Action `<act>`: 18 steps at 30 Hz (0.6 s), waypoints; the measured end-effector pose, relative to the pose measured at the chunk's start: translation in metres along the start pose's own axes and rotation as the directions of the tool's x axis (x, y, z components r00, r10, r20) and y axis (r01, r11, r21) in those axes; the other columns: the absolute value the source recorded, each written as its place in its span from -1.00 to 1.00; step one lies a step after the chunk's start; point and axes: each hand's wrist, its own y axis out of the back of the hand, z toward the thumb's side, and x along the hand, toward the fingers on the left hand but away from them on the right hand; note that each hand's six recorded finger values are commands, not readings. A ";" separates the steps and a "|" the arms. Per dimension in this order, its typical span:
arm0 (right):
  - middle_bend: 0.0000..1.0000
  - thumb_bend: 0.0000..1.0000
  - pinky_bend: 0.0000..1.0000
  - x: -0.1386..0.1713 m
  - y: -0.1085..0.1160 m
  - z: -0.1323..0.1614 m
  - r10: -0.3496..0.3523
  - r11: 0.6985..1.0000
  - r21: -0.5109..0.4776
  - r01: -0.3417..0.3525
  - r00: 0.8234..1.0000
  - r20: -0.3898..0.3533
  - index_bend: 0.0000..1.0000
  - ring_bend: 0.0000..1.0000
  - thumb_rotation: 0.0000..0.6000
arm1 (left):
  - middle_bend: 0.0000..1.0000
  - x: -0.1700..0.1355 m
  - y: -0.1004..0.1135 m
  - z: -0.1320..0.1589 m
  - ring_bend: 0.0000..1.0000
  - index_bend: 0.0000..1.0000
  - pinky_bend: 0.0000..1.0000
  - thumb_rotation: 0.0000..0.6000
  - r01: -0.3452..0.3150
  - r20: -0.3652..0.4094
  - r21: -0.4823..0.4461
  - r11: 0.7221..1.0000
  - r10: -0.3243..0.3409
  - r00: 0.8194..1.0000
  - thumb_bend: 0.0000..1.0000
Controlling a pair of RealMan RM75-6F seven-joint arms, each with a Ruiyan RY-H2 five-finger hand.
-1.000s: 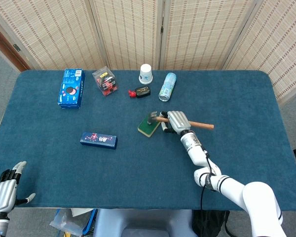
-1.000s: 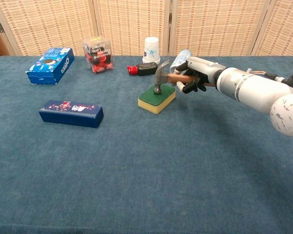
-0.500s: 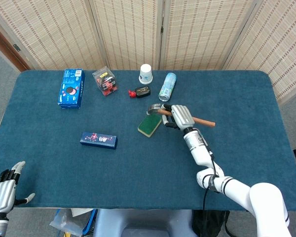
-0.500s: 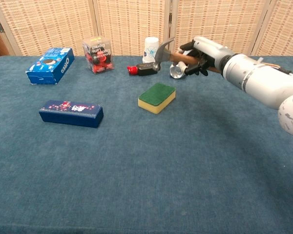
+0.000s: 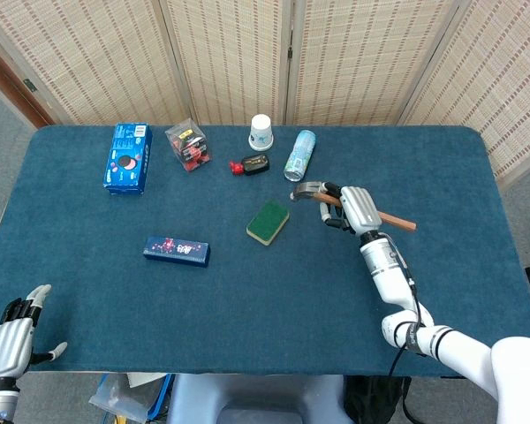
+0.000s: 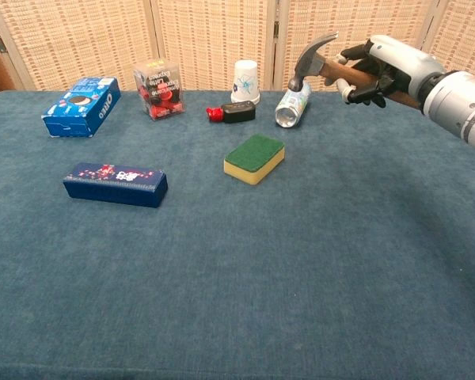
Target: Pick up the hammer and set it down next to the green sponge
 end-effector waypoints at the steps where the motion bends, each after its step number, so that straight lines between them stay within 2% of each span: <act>1: 0.70 0.80 0.85 0.002 0.002 -0.002 -0.002 1.000 0.003 0.002 1.000 0.004 0.40 0.76 1.00 | -0.83 0.000 0.000 0.000 -0.70 -0.89 -0.83 1.00 0.001 -0.001 0.000 1.000 -0.001 1.000 -0.73; 8: 0.65 0.76 0.85 0.013 -0.007 -0.022 0.066 0.997 0.039 -0.068 0.996 0.051 0.40 0.71 1.00 | -0.83 -0.001 -0.002 0.003 -0.70 -0.90 -0.83 1.00 0.009 0.005 0.001 1.000 -0.009 1.000 -0.73; 18: 0.53 0.71 0.79 0.023 -0.028 -0.039 0.163 0.981 0.087 -0.172 0.981 0.102 0.40 0.60 1.00 | -0.83 0.000 -0.002 0.006 -0.70 -0.89 -0.83 1.00 0.011 0.011 0.000 1.000 -0.011 1.000 -0.73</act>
